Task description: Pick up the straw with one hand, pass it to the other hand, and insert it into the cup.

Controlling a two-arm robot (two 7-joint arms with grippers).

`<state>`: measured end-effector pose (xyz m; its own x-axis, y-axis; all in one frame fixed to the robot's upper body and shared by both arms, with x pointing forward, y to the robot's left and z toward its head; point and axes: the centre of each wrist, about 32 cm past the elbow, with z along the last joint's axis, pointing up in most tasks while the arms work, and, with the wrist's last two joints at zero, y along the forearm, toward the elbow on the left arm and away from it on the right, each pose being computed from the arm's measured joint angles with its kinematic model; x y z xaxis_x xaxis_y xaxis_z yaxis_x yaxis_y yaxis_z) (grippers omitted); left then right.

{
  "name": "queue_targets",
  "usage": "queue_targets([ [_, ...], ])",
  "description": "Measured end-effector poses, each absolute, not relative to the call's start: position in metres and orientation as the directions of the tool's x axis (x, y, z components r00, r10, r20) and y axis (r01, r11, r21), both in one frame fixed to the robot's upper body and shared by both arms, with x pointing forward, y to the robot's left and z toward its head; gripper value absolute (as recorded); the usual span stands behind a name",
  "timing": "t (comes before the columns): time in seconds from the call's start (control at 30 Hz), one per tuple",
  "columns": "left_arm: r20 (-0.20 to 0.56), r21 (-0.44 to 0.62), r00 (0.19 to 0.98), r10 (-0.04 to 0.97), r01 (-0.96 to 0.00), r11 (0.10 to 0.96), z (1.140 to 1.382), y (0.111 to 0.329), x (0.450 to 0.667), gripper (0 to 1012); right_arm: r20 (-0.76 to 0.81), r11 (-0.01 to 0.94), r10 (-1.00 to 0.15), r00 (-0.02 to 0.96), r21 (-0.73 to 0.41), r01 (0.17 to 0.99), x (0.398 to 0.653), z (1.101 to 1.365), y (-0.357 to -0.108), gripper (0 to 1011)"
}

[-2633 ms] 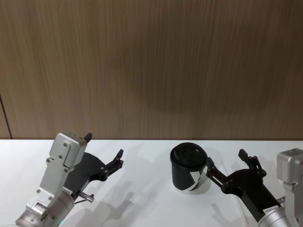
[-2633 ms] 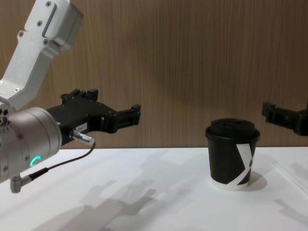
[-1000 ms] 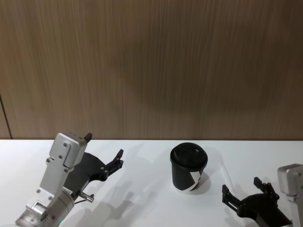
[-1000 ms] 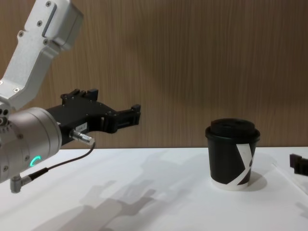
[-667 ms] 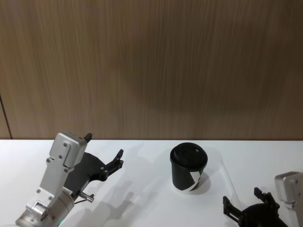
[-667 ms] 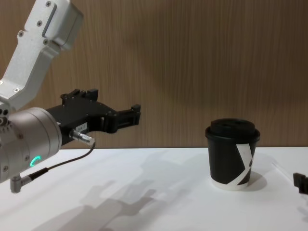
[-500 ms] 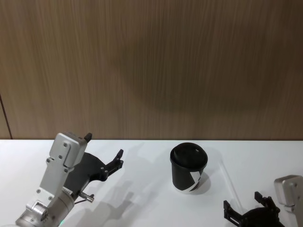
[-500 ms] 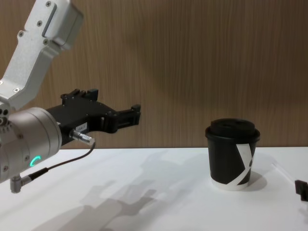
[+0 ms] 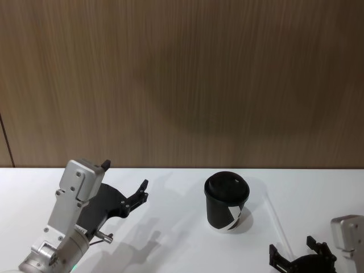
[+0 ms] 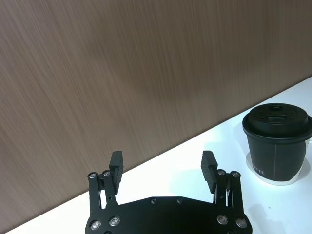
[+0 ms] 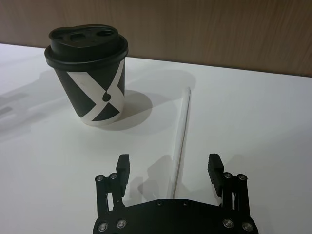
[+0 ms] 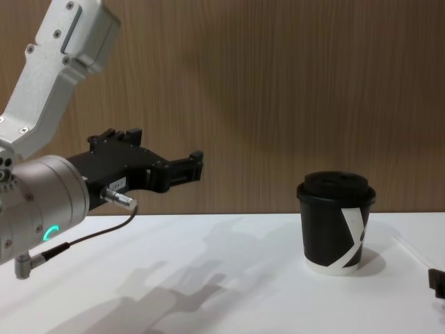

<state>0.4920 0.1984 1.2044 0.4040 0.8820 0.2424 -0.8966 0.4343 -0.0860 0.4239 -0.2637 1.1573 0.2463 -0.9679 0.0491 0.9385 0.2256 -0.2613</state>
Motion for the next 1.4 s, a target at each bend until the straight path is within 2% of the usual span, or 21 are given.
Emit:
queue_targets([
  [0.43, 0.242, -0.086, 0.404, 0.882, -0.897, 0.434, 1.2044, 0.1984, 0.492, 1003, 0.017, 0.207, -0.975, 0.22, -0.273, 0.939, 0.4242, 1.1557, -0.2612, 1001],
  [1.4, 0.243, -0.086, 0.404, 0.882, -0.897, 0.434, 1.2044, 0.1984, 0.492, 1003, -0.009, 0.219, -0.973, 0.229, -0.323, 0.921, 0.4256, 1.1614, -0.2621, 1001],
])
